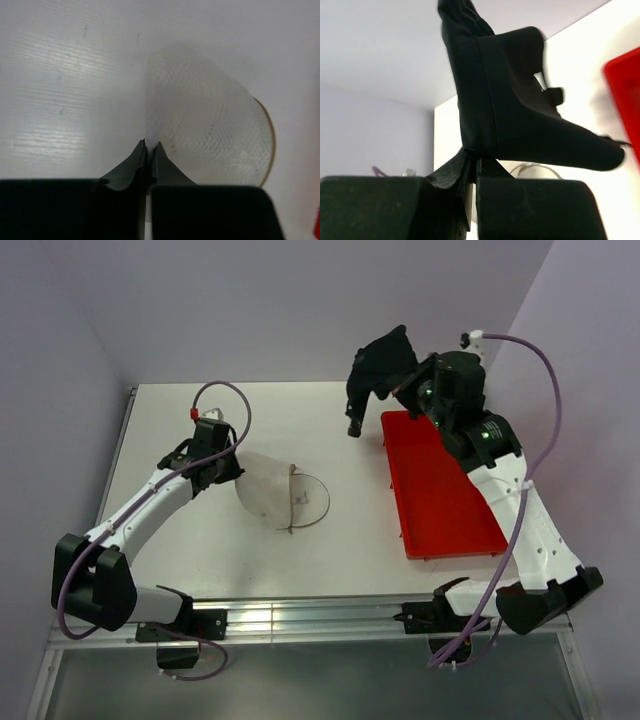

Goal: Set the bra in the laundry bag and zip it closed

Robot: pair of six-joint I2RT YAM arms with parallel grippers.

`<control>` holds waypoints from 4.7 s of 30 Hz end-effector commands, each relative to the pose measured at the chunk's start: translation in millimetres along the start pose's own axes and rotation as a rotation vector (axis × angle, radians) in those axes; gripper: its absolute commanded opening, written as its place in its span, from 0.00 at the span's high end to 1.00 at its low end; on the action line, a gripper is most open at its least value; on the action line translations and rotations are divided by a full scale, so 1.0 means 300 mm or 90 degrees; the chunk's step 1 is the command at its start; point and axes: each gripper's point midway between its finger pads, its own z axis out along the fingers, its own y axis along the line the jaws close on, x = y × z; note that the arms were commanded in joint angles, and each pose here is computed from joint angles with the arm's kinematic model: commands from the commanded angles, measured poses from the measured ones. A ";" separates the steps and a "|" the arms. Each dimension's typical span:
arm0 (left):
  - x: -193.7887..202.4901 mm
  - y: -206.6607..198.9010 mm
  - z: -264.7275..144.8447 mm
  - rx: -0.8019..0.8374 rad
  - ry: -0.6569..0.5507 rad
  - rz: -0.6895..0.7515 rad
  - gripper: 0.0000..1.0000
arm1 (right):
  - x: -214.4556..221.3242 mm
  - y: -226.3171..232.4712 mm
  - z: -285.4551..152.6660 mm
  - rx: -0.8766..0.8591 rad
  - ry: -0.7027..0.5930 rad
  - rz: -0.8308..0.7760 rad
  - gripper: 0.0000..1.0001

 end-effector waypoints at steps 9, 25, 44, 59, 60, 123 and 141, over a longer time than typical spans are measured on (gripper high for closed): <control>-0.188 0.220 -0.176 -0.169 -0.131 -0.031 1.00 | 0.243 0.243 0.069 -0.053 0.040 -0.050 1.00; -0.204 0.378 -0.194 -0.188 -0.145 -0.086 0.66 | 0.645 -0.072 0.203 0.066 0.131 -0.055 1.00; -0.346 0.255 -0.379 -0.083 -0.229 -0.111 0.08 | 0.702 -0.643 0.230 0.405 0.046 -0.326 1.00; -0.348 0.104 -0.419 0.056 -0.214 -0.107 0.07 | 0.603 -0.657 0.162 0.466 0.020 -0.566 1.00; -0.340 0.096 -0.411 0.058 -0.210 -0.105 0.08 | 0.618 -0.637 0.159 0.455 0.021 -0.581 1.00; -0.212 0.001 -0.303 0.106 -0.137 -0.078 0.14 | 1.383 -0.146 0.183 -0.054 0.361 -0.631 0.39; -0.174 -0.026 -0.263 0.107 -0.112 -0.079 0.21 | 1.196 -0.042 0.045 -0.115 0.374 -0.527 0.41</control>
